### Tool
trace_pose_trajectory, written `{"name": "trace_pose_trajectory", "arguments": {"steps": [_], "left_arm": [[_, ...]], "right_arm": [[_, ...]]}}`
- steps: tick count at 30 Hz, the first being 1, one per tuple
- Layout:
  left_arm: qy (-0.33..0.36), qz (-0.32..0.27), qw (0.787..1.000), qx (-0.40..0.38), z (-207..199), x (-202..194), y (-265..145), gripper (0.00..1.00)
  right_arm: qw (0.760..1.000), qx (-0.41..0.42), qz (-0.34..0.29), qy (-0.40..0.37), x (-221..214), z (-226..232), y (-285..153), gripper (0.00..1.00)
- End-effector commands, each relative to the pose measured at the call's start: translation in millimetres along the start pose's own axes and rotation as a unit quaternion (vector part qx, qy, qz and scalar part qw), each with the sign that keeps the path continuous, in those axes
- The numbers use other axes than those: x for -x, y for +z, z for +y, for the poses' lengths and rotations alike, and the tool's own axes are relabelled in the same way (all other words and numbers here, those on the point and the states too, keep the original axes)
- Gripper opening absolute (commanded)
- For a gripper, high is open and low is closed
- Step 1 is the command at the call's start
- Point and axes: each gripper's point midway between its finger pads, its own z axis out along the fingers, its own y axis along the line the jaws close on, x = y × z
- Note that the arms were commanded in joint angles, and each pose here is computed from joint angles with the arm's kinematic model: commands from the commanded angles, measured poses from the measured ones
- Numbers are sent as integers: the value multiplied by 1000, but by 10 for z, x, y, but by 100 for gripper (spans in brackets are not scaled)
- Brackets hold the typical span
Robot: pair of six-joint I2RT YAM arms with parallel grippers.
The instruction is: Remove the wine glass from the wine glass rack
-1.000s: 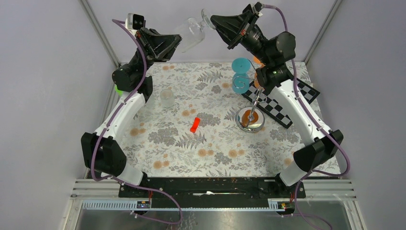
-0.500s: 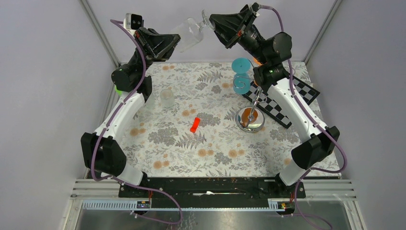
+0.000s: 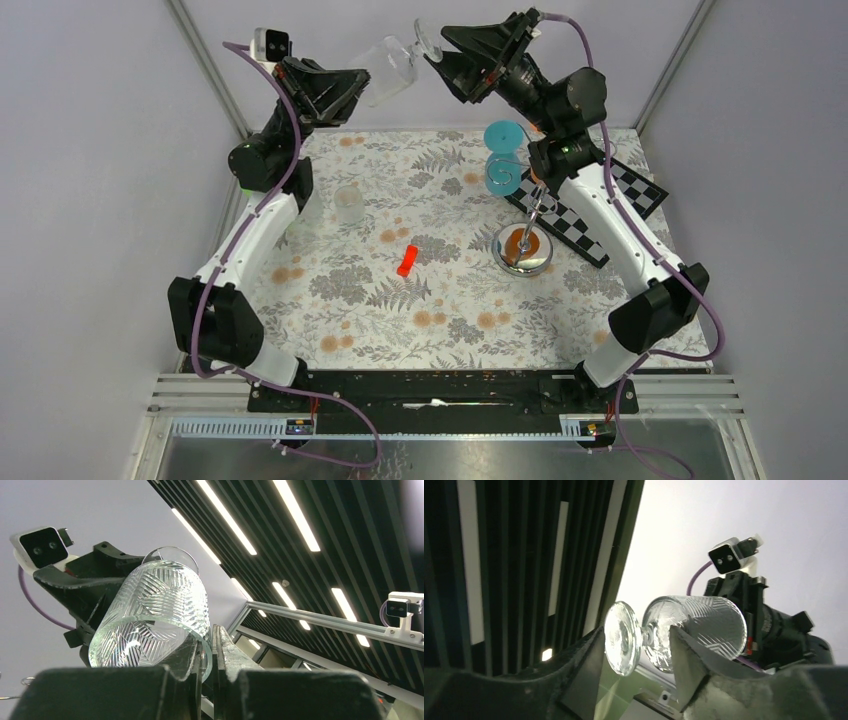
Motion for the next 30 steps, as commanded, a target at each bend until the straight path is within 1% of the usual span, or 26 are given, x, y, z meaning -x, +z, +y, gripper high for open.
{"name": "trace_pose_trajectory", "arguments": {"steps": [1,3,5,7,9,11,12,13,15,16,19,22,25,30], "left_arm": [[68,-8,997,-45,-396,-30,-19,0],[98,-8,995,-28,-366,-26,-71,0],[129,-15,992,5,-303,25,-170,0],[154,-28,986,53,-202,108,-287,0],[183,-39,976,107,-98,181,-404,0],[209,-46,960,178,68,263,-515,0],[219,-48,948,226,211,312,-587,0],[241,-47,927,282,384,387,-693,0],[223,-53,898,375,658,462,-923,0],[213,-51,891,397,753,461,-1010,0],[174,-41,882,435,1009,404,-1221,0],[140,-23,884,446,1220,303,-1318,0],[127,-7,881,456,1392,195,-1359,0],[127,23,856,500,1746,80,-1471,0]], "right_arm": [[998,-1,-9,-57,-93,93,-78,62],[995,-41,-26,-90,-57,-53,-142,69],[988,-88,-43,-122,-28,-200,-231,74],[978,-127,-56,-154,-7,-291,-335,75],[968,-165,-69,-175,26,-359,-428,76],[959,-186,-78,-201,38,-339,-493,79],[954,-197,-82,-211,40,-330,-534,80],[949,-208,-84,-220,42,-332,-569,81],[939,-223,-92,-244,64,-298,-619,83],[935,-228,-95,-253,77,-290,-638,84],[931,-237,-100,-261,100,-306,-668,84],[933,-240,-97,-250,92,-349,-671,84],[933,-241,-96,-248,81,-361,-688,84],[926,-252,-103,-262,66,-338,-785,84]]}}
